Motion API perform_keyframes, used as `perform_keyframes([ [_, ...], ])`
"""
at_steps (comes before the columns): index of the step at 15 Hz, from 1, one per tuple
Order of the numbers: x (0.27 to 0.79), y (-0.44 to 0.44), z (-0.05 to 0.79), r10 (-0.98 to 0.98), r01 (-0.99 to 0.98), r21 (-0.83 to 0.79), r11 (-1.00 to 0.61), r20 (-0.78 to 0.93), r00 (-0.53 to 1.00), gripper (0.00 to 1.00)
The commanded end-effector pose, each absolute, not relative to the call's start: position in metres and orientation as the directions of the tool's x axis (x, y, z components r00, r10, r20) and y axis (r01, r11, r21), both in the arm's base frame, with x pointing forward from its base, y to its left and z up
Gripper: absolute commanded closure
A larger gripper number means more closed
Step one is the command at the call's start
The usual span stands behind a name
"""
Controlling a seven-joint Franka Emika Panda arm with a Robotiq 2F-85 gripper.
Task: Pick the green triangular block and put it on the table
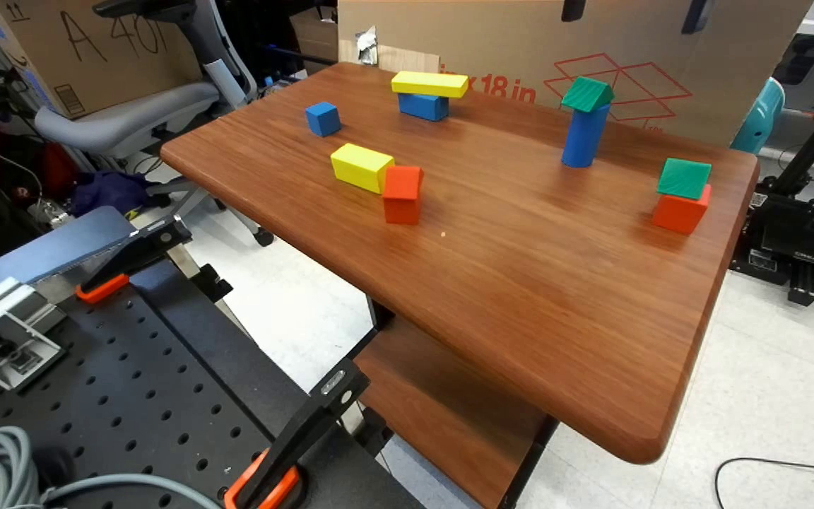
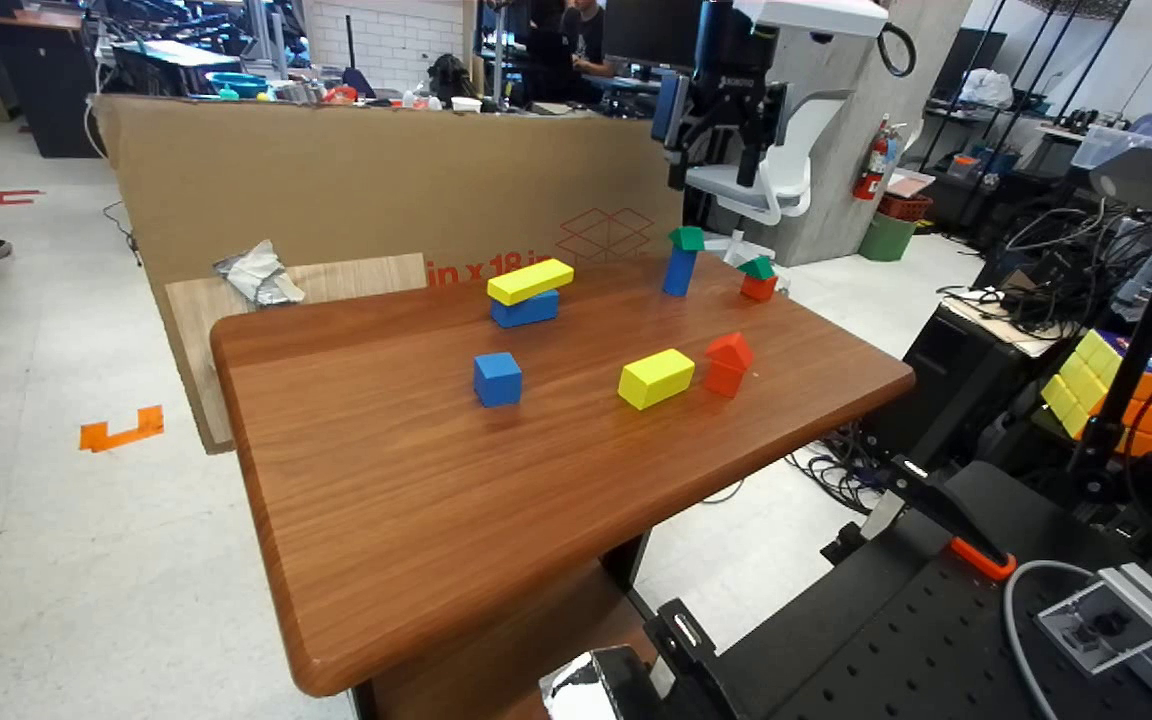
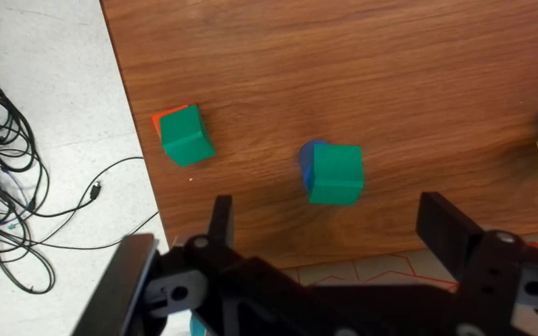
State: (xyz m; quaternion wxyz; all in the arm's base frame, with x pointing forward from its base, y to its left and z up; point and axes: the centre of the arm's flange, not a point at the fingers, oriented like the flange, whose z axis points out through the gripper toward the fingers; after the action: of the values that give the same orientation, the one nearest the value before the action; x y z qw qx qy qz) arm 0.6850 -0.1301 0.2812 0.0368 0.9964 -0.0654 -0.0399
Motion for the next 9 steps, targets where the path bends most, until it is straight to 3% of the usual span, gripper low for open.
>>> perform_keyframes([
  [1, 0.705, -0.121, 0.266, -0.136, -0.127, 0.113, -0.985, -0.070, 0.988, 0.00],
  [9, 0.713, -0.113, 0.240, -0.143, -0.129, 0.142, -0.981, -0.094, 0.985, 0.00],
])
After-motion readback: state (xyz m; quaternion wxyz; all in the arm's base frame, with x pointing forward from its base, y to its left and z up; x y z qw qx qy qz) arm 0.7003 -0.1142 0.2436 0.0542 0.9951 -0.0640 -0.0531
